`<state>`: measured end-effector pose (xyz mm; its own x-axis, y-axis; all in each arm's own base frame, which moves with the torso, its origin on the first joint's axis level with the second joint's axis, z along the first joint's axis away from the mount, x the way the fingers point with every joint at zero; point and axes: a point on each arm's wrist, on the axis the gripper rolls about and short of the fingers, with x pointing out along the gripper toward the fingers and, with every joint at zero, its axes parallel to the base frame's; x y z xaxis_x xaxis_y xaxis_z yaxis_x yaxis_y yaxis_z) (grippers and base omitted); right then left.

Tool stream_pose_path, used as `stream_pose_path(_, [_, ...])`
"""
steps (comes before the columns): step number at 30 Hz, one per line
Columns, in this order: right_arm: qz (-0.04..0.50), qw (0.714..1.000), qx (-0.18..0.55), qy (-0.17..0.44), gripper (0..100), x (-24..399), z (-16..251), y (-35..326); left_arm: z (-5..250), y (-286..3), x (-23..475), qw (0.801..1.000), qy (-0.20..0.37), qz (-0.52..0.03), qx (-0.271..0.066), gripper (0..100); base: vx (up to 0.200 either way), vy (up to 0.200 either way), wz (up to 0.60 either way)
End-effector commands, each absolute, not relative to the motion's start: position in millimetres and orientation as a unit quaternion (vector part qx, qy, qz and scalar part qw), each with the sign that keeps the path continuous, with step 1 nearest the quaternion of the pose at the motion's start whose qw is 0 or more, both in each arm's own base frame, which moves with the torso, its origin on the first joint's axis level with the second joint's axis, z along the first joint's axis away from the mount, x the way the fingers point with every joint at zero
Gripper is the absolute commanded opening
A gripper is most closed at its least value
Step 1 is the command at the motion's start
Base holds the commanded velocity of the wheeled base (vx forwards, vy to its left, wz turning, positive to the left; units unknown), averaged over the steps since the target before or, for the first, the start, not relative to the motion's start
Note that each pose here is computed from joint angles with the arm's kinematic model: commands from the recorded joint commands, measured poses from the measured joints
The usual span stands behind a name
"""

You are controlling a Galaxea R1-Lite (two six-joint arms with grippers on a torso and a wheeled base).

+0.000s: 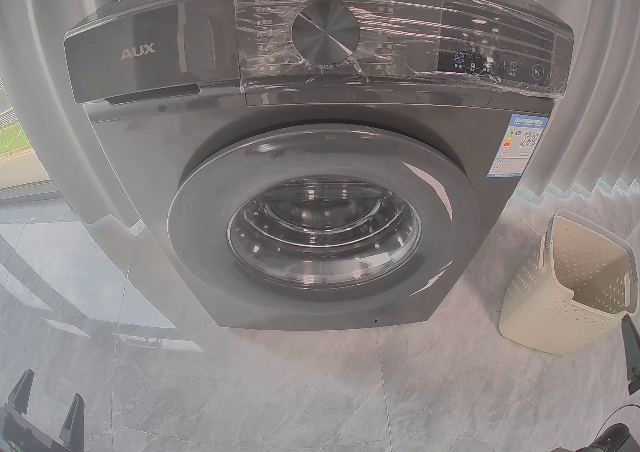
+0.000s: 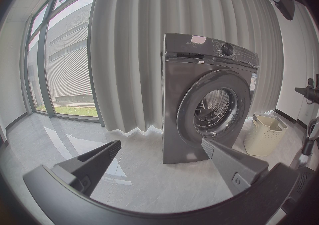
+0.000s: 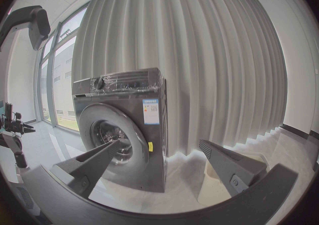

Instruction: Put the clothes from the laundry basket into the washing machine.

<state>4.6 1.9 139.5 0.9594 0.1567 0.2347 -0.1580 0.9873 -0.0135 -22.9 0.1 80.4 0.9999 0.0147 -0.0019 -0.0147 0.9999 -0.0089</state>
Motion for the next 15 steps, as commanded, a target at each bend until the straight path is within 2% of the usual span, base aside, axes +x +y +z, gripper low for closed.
stream_pose_path(1, [0.069,0.990,0.002,-0.124,100,-13.5,118.4,0.8,75.2,0.1,-22.8,1.000,0.001,0.008,-0.005,100,0.000,0.000,0.00])
stream_pose_path(5, [0.064,0.992,0.002,-0.108,100,-19.5,106.3,0.6,75.2,0.1,-22.8,1.000,0.001,0.008,-0.005,100,0.000,0.000,0.00])
stream_pose_path(7, [0.052,0.996,-0.001,-0.071,100,-20.7,95.2,1.5,75.2,0.1,-22.8,1.000,0.001,0.008,-0.005,100,0.000,0.000,0.00])
stream_pose_path(9, [0.056,0.998,0.006,-0.010,100,-22.8,78.2,2.2,75.2,0.1,-22.8,1.000,0.001,0.008,-0.005,100,0.000,0.000,0.00])
stream_pose_path(12, [0.038,0.999,0.003,-0.036,100,-22.3,84.2,1.4,75.3,0.1,-22.8,1.000,0.001,0.008,-0.006,100,0.000,0.000,0.00])
stream_pose_path(15, [-0.024,1.000,0.007,-0.017,100,-22.1,80.3,-1.4,75.2,0.1,-22.8,1.000,0.001,0.008,-0.005,100,0.000,0.000,0.00])
